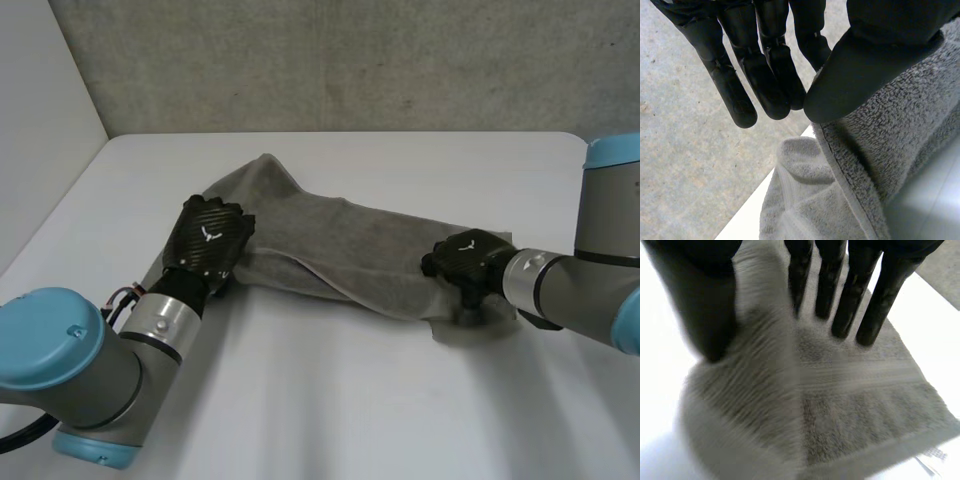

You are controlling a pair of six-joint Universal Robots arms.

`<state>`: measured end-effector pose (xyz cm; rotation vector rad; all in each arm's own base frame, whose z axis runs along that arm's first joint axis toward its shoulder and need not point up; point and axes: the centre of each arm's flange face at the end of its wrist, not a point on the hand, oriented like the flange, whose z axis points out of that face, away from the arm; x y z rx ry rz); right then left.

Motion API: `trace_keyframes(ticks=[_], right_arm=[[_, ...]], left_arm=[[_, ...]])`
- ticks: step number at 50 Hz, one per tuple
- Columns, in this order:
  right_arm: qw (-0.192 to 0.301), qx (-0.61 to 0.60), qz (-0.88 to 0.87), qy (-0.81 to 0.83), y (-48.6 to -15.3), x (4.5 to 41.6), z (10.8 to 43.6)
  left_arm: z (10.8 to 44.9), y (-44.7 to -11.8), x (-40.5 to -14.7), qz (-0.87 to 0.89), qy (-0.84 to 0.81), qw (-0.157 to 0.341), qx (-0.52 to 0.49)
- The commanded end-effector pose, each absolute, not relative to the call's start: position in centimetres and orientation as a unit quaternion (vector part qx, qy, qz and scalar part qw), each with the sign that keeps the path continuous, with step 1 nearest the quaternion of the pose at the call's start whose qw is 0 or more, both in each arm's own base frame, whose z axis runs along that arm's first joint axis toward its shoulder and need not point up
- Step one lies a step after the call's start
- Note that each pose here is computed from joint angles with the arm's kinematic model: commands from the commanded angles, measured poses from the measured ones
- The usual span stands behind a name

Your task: Fold the towel.

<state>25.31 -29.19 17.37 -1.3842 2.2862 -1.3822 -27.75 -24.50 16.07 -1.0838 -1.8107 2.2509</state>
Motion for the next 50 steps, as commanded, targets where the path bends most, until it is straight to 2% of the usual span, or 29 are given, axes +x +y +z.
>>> trace_keyframes(ticks=[1,5,7,8,10,11,13,14,17,21,27,31,37,43,50], right_arm=[[0.057,-0.447,-0.472,0.758,-27.4,24.8,18.6],[0.068,-0.433,-0.508,0.742,-26.4,25.4,20.0],[0.099,-0.412,-0.539,0.728,-25.3,26.9,21.0],[0.099,-0.412,-0.539,0.728,-25.3,26.9,21.0],[0.138,-0.382,-0.556,0.725,-24.5,28.0,21.9],[0.138,-0.382,-0.556,0.725,-24.5,28.0,21.9],[0.183,-0.349,-0.559,0.729,-23.8,29.0,22.4],[0.183,-0.349,-0.559,0.729,-23.8,29.1,22.4],[0.234,-0.333,-0.557,0.724,-22.3,31.1,22.5],[0.276,-0.319,-0.539,0.729,-21.3,33.9,20.3],[0.275,-0.302,-0.533,0.741,-20.5,35.7,18.8],[0.251,-0.29,-0.536,0.752,-20.3,37.4,16.9],[0.243,-0.286,-0.538,0.755,-20.4,39.3,14.6],[0.236,-0.271,-0.556,0.75,-21.1,39.7,13.2],[0.179,-0.24,-0.573,0.763,-21.5,38.2,12.3]], left_arm=[[16.6,-23.7,-28.9,0.735,-0.573,0.044,-0.359],[17.0,-23.5,-29.2,0.739,-0.567,0.048,-0.361],[17.8,-23.4,-29.3,0.746,-0.56,0.047,-0.357],[17.8,-23.4,-29.3,0.746,-0.56,0.047,-0.357],[18.1,-23.3,-29.3,0.748,-0.558,0.049,-0.356],[18.2,-23.2,-29.3,0.747,-0.559,0.049,-0.356],[18.3,-23.0,-29.2,0.745,-0.561,0.05,-0.357],[18.5,-22.9,-29.2,0.744,-0.562,0.049,-0.357],[18.7,-22.5,-29.2,0.739,-0.566,0.053,-0.362],[18.8,-22.0,-29.3,0.734,-0.569,0.056,-0.366],[19.3,-21.5,-29.1,0.734,-0.569,0.058,-0.366],[19.6,-21.3,-29.1,0.736,-0.566,0.058,-0.366],[19.6,-21.2,-29.1,0.735,-0.568,0.059,-0.367],[19.7,-21.3,-28.9,0.735,-0.568,0.057,-0.364],[20.1,-21.8,-28.2,0.741,-0.573,0.046,-0.345]])
